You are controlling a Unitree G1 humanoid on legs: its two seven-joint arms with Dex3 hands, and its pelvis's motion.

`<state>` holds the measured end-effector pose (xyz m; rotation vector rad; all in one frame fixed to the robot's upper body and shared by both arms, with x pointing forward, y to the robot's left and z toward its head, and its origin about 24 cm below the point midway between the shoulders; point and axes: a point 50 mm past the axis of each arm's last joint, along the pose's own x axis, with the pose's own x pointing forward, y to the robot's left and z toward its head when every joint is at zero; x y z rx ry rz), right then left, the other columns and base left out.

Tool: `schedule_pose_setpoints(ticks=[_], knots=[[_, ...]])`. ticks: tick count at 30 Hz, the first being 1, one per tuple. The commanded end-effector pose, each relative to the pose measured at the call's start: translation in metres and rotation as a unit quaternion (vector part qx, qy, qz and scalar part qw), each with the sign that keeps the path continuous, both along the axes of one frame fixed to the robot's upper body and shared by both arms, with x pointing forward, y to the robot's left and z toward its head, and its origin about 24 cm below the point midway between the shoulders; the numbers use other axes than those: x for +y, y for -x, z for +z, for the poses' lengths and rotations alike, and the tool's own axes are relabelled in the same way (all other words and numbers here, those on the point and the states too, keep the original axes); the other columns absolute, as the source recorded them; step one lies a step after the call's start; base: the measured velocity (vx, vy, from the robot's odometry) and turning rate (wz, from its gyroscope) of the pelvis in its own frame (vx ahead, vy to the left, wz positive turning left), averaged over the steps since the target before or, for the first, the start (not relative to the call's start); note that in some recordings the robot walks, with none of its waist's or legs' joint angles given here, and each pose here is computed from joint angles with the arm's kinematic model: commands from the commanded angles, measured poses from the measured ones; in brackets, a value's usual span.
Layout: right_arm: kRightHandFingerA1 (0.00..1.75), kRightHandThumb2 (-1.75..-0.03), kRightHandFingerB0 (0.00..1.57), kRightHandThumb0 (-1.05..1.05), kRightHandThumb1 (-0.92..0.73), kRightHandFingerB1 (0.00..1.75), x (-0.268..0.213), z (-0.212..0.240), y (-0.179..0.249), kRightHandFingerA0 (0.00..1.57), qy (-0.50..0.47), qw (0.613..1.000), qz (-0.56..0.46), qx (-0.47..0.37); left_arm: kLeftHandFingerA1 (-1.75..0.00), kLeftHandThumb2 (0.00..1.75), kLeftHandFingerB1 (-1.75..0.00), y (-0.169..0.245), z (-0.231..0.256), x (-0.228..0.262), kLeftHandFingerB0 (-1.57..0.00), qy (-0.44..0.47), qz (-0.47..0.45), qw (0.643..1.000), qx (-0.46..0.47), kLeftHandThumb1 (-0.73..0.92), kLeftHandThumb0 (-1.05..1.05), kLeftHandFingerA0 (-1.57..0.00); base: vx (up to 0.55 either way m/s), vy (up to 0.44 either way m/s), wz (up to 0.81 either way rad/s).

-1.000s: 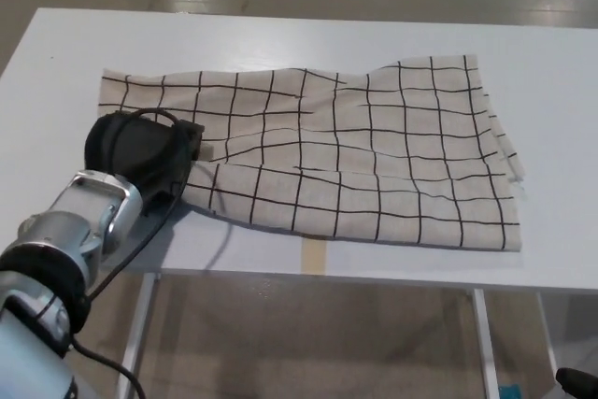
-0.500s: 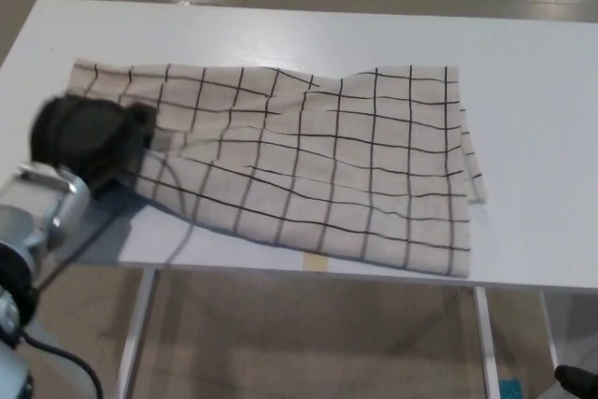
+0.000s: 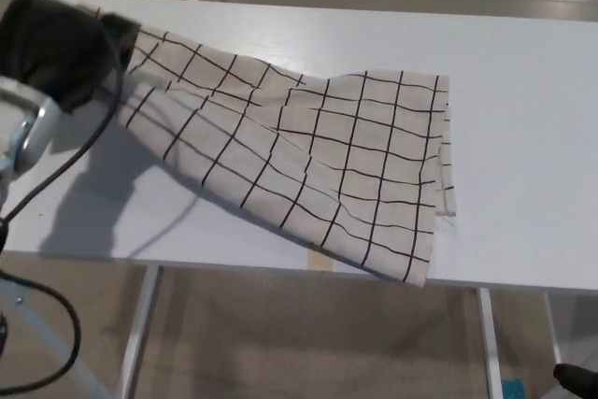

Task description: Use the left hand to fold a white towel with checkered patterns in half.

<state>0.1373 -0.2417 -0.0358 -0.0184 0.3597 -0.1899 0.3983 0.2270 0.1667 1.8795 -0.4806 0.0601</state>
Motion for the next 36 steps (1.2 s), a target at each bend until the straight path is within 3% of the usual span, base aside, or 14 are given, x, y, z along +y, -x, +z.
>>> schedule_pose_setpoints(ticks=[1, 10, 11, 12, 13, 15, 16, 17, 21, 27, 30, 31, 33, 36], knots=[[0.54, -0.56, 0.69, -0.26, -0.56, 0.54, 0.001, 0.000, 0.003, 0.45, 0.005, 1.000, -0.001, 0.005, -1.75, 0.56, -1.68, -0.007, 0.023, -0.038, -0.68, -0.038, -0.079, 0.995, -0.046, 0.63, -0.22, -0.80, 0.00, 0.000, 0.00], [0.52, -0.56, 0.70, -0.29, -0.56, 0.54, 0.000, 0.002, 0.001, 0.45, 0.016, 1.000, 0.004, 0.006, -1.75, 0.58, -1.69, -0.009, 0.038, -0.107, -0.72, -0.119, -0.191, 0.971, -0.083, 0.61, -0.22, -0.88, 0.00, 0.000, 0.00], [0.50, -0.56, 0.70, -0.31, -0.56, 0.54, 0.000, 0.002, 0.001, 0.44, 0.017, 1.000, 0.004, 0.008, -1.42, 0.78, -1.30, -0.007, 0.037, -0.118, -1.04, -0.127, -0.213, 0.965, -0.080, 0.37, -0.29, -1.22, 0.00, 0.000, 0.00], [0.50, -0.56, 0.70, -0.31, -0.56, 0.54, 0.000, 0.002, 0.001, 0.44, 0.018, 1.000, 0.004, 0.009, -1.42, 0.78, -1.30, -0.005, 0.036, -0.125, -1.04, -0.134, -0.228, 0.961, -0.078, 0.37, -0.29, -1.22, 0.00, 0.000, 0.00], [0.50, -0.56, 0.70, -0.31, -0.56, 0.54, 0.000, 0.002, 0.000, 0.44, 0.018, 1.000, 0.004, 0.011, -1.73, 0.58, -1.35, -0.003, 0.035, -0.137, -0.91, -0.145, -0.255, 0.954, -0.068, 0.55, -0.29, -0.91, 0.00, 0.000, 0.00], [0.50, -0.56, 0.70, -0.32, -0.56, 0.54, 0.000, 0.002, 0.000, 0.44, 0.016, 1.000, 0.003, 0.011, -1.73, 0.55, -1.22, -0.001, 0.034, -0.143, -1.01, -0.152, -0.268, 0.949, -0.062, 0.49, -0.30, -0.91, 0.00, 0.000, 0.00], [0.50, -0.56, 0.71, -0.32, -0.56, 0.53, 0.001, 0.003, 0.000, 0.44, 0.015, 1.000, 0.003, 0.009, -1.75, 0.54, -0.77, 0.001, 0.033, -0.151, -1.13, -0.162, -0.285, 0.943, -0.063, 0.46, -0.29, -0.91, 0.00, 0.000, 0.00], [0.50, -0.56, 0.71, -0.32, -0.56, 0.53, 0.001, 0.003, 0.000, 0.44, 0.011, 1.000, 0.002, 0.008, -1.66, 0.56, -0.61, 0.004, 0.034, -0.161, -1.05, -0.172, -0.303, 0.935, -0.062, 0.39, -0.39, -0.97, 0.00, 0.000, 0.00], [0.50, -0.56, 0.73, -0.32, -0.55, 0.52, 0.002, 0.003, -0.001, 0.45, 0.002, 1.000, -0.001, 0.003, -1.65, 0.55, -0.52, 0.011, 0.036, -0.188, -0.97, -0.192, -0.344, 0.917, -0.064, 0.43, -0.34, -0.95, 0.00, 0.000, 0.00], [0.51, -0.57, 0.73, -0.34, -0.55, 0.53, 0.002, 0.006, -0.003, 0.45, 0.014, 1.000, 0.004, 0.007, -1.63, 0.58, -0.58, 0.023, 0.034, -0.221, -1.02, -0.185, -0.391, 0.899, -0.064, 0.40, -0.48, -0.95, 0.00, 0.000, 0.00], [0.51, -0.57, 0.73, -0.33, -0.55, 0.53, 0.002, 0.006, -0.003, 0.45, 0.019, 1.000, 0.008, 0.009, -1.68, 0.56, -0.54, 0.026, 0.031, -0.227, -1.01, -0.186, -0.399, 0.896, -0.062, 0.45, -0.39, -0.90, 0.00, 0.000, 0.00], [0.51, -0.57, 0.73, -0.34, -0.56, 0.55, 0.002, 0.006, -0.003, 0.46, 0.024, 1.000, 0.010, 0.010, -1.60, 0.62, -0.61, 0.031, 0.024, -0.236, -1.03, -0.188, -0.410, 0.891, -0.058, 0.41, -0.59, -0.95, 0.00, 0.000, 0.00], [0.50, -0.57, 0.73, -0.35, -0.56, 0.55, 0.002, 0.006, -0.003, 0.46, 0.027, 1.000, 0.011, 0.011, -1.60, 0.62, -0.62, 0.036, 0.017, -0.241, -1.03, -0.188, -0.421, 0.886, -0.053, 0.41, -0.58, -0.97, 0.00, 0.000, 0.00], [0.50, -0.57, 0.73, -0.36, -0.56, 0.55, 0.002, 0.007, -0.003, 0.46, 0.035, 0.999, 0.015, 0.011, -1.69, 0.55, -0.69, 0.046, -0.003, -0.248, -1.08, -0.198, -0.448, 0.871, -0.034, 0.49, -0.34, -0.93, 0.00, 0.000, 0.00]])
